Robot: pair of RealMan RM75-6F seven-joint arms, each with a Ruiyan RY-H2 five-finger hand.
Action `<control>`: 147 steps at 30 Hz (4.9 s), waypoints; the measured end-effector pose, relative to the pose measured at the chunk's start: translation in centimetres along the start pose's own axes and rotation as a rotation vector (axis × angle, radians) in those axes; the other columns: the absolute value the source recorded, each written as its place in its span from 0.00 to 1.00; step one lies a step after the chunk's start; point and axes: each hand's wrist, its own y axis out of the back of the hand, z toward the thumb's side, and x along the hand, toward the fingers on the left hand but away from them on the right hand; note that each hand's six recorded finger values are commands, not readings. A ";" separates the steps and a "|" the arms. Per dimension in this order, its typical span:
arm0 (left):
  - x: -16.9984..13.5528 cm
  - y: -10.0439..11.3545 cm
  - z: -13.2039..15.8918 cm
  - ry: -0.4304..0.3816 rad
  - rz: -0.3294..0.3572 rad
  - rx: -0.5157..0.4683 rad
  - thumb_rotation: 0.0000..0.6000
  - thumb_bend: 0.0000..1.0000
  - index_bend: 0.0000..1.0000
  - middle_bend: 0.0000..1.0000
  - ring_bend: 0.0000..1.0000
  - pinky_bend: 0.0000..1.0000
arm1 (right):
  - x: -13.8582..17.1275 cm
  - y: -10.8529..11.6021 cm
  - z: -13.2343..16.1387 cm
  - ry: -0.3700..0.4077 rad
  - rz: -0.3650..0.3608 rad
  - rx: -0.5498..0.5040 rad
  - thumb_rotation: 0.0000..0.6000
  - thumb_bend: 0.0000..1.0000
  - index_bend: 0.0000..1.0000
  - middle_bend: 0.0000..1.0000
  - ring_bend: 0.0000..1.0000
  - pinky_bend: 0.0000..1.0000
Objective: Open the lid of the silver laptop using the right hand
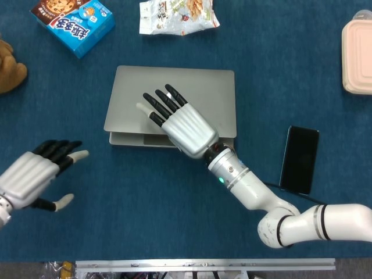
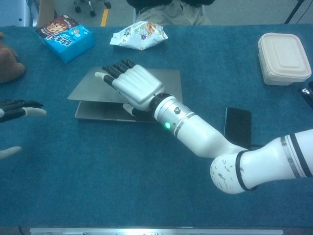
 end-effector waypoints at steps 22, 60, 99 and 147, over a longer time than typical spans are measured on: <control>6.3 -0.8 2.3 -0.115 -0.096 0.054 0.62 0.34 0.00 0.00 0.00 0.00 | -0.7 0.5 -1.0 -0.030 -0.009 0.029 1.00 0.39 0.00 0.00 0.00 0.01; 11.1 -3.5 4.3 -0.157 -0.182 -0.067 0.61 0.34 0.00 0.00 0.00 0.00 | -1.4 2.1 -4.1 -0.110 -0.040 0.021 1.00 0.39 0.00 0.00 0.00 0.01; 11.1 -3.5 4.6 -0.150 -0.190 -0.057 0.61 0.34 0.00 0.00 0.00 0.00 | -7.0 7.7 -14.5 -0.340 -0.150 0.085 1.00 0.39 0.00 0.00 0.00 0.01; 3.9 5.0 -1.6 0.094 0.167 -0.081 1.00 0.34 0.00 0.00 0.00 0.00 | 5.4 10.5 -22.3 -0.413 -0.170 -0.056 1.00 0.39 0.00 0.00 0.00 0.01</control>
